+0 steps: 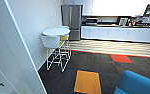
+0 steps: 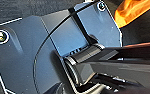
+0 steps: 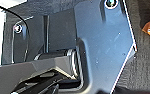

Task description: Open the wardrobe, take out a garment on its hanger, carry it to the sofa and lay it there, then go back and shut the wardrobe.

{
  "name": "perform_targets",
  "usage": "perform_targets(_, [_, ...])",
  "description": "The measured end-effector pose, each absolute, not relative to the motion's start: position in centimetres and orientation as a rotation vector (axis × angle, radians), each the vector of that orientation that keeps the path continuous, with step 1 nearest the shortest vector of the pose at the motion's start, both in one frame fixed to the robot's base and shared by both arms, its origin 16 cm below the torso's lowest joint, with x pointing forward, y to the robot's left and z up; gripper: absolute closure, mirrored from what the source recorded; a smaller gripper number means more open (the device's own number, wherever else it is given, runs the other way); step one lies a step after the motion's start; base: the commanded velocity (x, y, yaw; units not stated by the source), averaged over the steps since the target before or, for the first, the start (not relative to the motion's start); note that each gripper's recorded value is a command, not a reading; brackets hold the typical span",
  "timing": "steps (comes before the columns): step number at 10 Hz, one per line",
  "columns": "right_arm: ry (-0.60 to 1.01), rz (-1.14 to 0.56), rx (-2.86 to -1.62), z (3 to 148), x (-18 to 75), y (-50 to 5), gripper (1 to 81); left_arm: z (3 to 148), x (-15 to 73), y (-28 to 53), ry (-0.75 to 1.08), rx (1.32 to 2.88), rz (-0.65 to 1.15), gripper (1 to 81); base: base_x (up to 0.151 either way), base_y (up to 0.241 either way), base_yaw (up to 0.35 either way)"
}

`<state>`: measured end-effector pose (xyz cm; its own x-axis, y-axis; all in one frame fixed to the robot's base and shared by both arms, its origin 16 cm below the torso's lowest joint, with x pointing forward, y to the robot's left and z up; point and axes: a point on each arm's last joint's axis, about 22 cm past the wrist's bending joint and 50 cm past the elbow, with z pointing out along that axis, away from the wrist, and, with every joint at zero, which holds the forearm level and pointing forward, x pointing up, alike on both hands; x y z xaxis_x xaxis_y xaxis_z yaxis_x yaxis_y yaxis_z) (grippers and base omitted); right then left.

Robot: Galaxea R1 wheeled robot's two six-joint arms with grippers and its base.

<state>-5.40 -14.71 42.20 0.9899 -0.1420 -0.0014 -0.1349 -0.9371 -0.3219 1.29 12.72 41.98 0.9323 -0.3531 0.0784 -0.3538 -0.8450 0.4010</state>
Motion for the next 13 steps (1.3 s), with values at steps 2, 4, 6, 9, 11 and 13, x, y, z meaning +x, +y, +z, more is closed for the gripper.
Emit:
perform_targets(2, [0.201, -0.029, -2.808, 42.20, -5.51, -14.79, 1.0, 42.01, 1.00, 12.64, -0.511, 2.670, -0.002, 1.0, 0.000, 0.000, 0.349])
perform_targets(4, [0.201, -0.031, -2.807, 42.20, -5.38, -14.70, 1.0, 41.92, 1.27, 13.14, -0.513, 2.677, 0.001, 1.0, 0.000, 0.000, 0.349])
perform_targets(6, [0.201, -0.027, -2.807, 42.21, -5.56, -14.69, 1.0, 41.94, 1.39, 12.98, -0.513, 2.675, 0.003, 1.0, 0.000, 0.000, 0.349])
perform_targets(9, [0.201, -0.025, -2.807, 42.22, -5.68, -14.68, 1.0, 41.97, 1.22, 12.87, -0.513, 2.673, 0.000, 1.0, 0.000, 0.000, 0.347])
perform_targets(11, [0.201, -0.023, -2.807, 42.23, -5.75, -14.68, 1.0, 41.97, 1.17, 12.85, -0.513, 2.673, 0.000, 1.0, 0.000, 0.000, 0.329])
perform_targets(13, [0.202, -0.029, -2.807, 42.20, -5.40, -14.70, 1.0, 41.97, 1.16, 12.81, -0.513, 2.673, 0.000, 1.0, 0.000, 0.000, 0.328])
